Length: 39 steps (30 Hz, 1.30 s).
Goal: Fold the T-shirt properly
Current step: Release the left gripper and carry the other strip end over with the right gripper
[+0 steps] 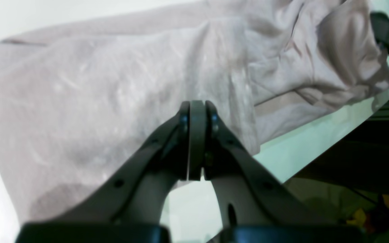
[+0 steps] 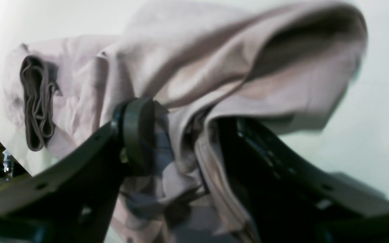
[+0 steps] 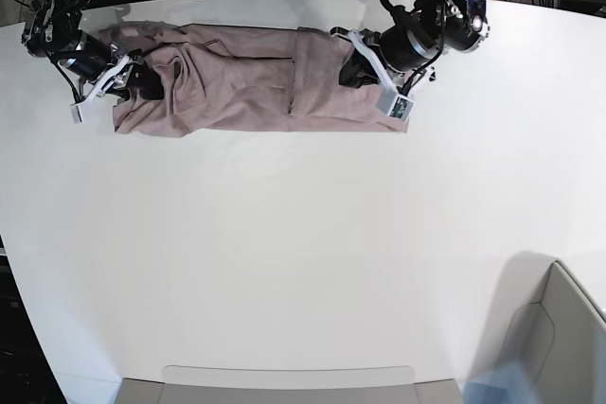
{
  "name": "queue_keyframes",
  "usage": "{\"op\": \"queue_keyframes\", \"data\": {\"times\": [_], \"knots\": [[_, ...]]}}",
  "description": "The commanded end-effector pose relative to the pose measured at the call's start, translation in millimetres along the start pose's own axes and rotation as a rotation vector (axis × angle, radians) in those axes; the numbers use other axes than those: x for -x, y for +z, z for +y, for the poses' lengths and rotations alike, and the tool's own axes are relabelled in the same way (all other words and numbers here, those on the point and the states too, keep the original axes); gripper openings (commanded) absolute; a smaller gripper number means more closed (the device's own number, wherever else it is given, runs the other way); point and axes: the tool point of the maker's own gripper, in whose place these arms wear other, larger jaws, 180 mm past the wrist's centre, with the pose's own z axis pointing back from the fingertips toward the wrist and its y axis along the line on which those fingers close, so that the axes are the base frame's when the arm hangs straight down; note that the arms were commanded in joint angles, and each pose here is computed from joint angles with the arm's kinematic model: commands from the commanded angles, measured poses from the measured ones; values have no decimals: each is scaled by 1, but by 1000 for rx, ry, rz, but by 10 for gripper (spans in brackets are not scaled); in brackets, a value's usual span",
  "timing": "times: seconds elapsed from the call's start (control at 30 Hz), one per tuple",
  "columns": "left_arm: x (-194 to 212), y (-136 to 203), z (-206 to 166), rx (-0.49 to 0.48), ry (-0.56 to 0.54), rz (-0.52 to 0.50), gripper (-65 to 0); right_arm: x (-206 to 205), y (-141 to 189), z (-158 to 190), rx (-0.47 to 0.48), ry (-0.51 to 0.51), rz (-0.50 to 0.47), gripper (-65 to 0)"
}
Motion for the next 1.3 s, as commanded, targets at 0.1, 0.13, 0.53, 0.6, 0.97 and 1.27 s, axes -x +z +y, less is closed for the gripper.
{"op": "queue_keyframes", "data": {"times": [0.1, 0.13, 0.53, 0.6, 0.97, 1.27], "knots": [[-11, 3, -4, 13, -9, -44, -650, 2, 3, -7, 33, 42, 56, -565], [-11, 3, -4, 13, -9, -44, -650, -1, 3, -8, 35, 43, 52, -637], [-4, 8, -8, 15, -8, -31, -650, -77, 43, -74, 346, 151, -18, -650], [0, 9, -10, 16, -4, -23, -650, -91, 53, -85, 408, 176, -15, -650], [18, 19, 7, -22, -36, 36, -650, -121, 32, 8, 470, 441, -64, -650], [24, 55, 71, -212, 26, 28, -650, -78, -9, 113, 344, 599, -23, -650]]}}
